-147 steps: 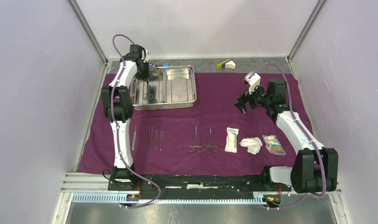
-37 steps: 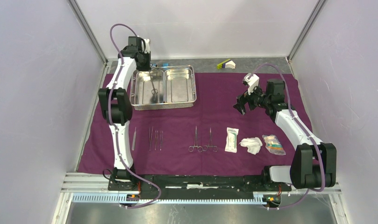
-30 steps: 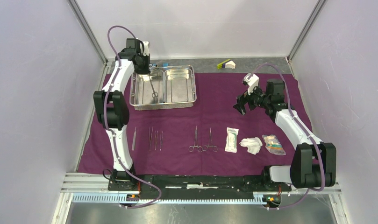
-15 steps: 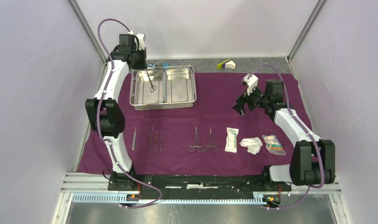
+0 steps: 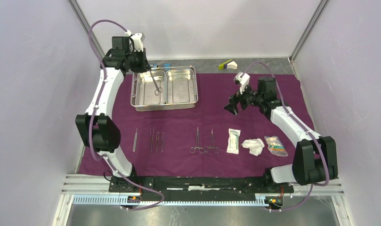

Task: Open and lay out the surgical kit
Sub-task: Place the medical item in the surgical kit.

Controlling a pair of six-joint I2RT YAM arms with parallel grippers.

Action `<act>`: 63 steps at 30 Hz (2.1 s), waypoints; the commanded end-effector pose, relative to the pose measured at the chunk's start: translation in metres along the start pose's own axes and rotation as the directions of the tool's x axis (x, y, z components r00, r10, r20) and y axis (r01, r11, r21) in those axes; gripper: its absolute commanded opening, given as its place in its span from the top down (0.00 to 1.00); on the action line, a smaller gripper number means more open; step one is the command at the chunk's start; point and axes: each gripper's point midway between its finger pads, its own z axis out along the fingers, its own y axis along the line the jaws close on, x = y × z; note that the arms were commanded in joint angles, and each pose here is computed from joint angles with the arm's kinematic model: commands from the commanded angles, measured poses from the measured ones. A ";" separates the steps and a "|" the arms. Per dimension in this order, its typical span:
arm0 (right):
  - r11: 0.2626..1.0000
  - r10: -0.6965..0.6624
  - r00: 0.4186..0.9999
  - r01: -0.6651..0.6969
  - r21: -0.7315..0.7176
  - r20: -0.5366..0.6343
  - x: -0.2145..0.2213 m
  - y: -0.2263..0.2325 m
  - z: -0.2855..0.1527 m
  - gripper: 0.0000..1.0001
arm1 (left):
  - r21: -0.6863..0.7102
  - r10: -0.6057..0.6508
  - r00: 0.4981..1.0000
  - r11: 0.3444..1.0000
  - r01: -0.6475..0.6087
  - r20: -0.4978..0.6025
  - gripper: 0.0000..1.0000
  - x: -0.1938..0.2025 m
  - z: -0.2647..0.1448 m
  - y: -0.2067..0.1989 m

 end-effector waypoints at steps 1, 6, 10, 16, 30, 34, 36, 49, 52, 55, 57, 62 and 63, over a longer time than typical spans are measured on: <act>0.995 -0.035 0.992 0.047 -0.090 0.122 -0.058 0.014 0.015 0.03 | 0.182 -0.044 0.996 0.983 0.029 0.079 0.98 -0.013 -0.028 -0.048; 0.980 -0.024 0.979 0.063 -0.188 0.202 -0.093 0.043 0.033 0.03 | 0.351 -0.062 0.995 0.936 0.032 0.076 0.98 0.004 -0.032 -0.095; 0.937 0.041 0.970 0.046 -0.347 0.239 -0.112 0.081 0.049 0.01 | 0.526 -0.055 0.998 0.850 0.032 0.028 0.98 0.031 -0.030 -0.150; 0.889 0.145 0.962 -0.025 -0.457 0.231 -0.111 0.103 0.058 0.08 | 0.621 -0.036 0.999 0.784 0.017 0.018 0.98 0.049 -0.031 -0.185; 0.810 0.234 0.959 -0.103 -0.577 0.158 -0.080 0.129 0.071 0.14 | 0.702 0.008 0.999 0.712 -0.034 0.040 0.98 0.065 -0.041 -0.218; 0.777 0.237 0.961 -0.101 -0.621 0.141 -0.075 0.142 0.072 0.19 | 0.712 0.012 0.999 0.701 -0.039 0.043 0.98 0.066 -0.041 -0.220; 0.764 0.239 0.962 -0.103 -0.637 0.132 -0.073 0.146 0.074 0.21 | 0.724 0.015 0.999 0.689 -0.041 0.043 0.98 0.068 -0.042 -0.222; 0.682 0.290 0.952 -0.134 -0.719 0.098 -0.069 0.159 0.076 0.46 | 0.748 0.015 0.999 0.663 -0.042 0.042 0.98 0.071 -0.044 -0.225; 0.674 0.292 0.952 -0.140 -0.725 0.088 -0.066 0.160 0.077 0.50 | 0.751 0.017 0.999 0.659 -0.044 0.043 0.98 0.071 -0.044 -0.226; 0.667 0.291 0.953 -0.137 -0.732 0.087 -0.065 0.162 0.076 0.53 | 0.749 0.019 0.999 0.661 -0.047 0.046 0.98 0.071 -0.044 -0.225; 0.664 0.290 0.953 -0.137 -0.735 0.084 -0.064 0.162 0.075 0.56 | 0.745 0.019 0.999 0.666 -0.048 0.047 0.98 0.071 -0.043 -0.224; 0.658 0.290 0.954 -0.144 -0.739 0.073 -0.059 0.163 0.075 0.65 | 0.742 0.017 0.999 0.669 -0.046 0.047 0.98 0.070 -0.042 -0.222; 0.657 0.291 0.954 -0.146 -0.739 0.070 -0.058 0.163 0.076 0.65 | 0.741 0.015 0.999 0.670 -0.045 0.047 0.98 0.070 -0.043 -0.221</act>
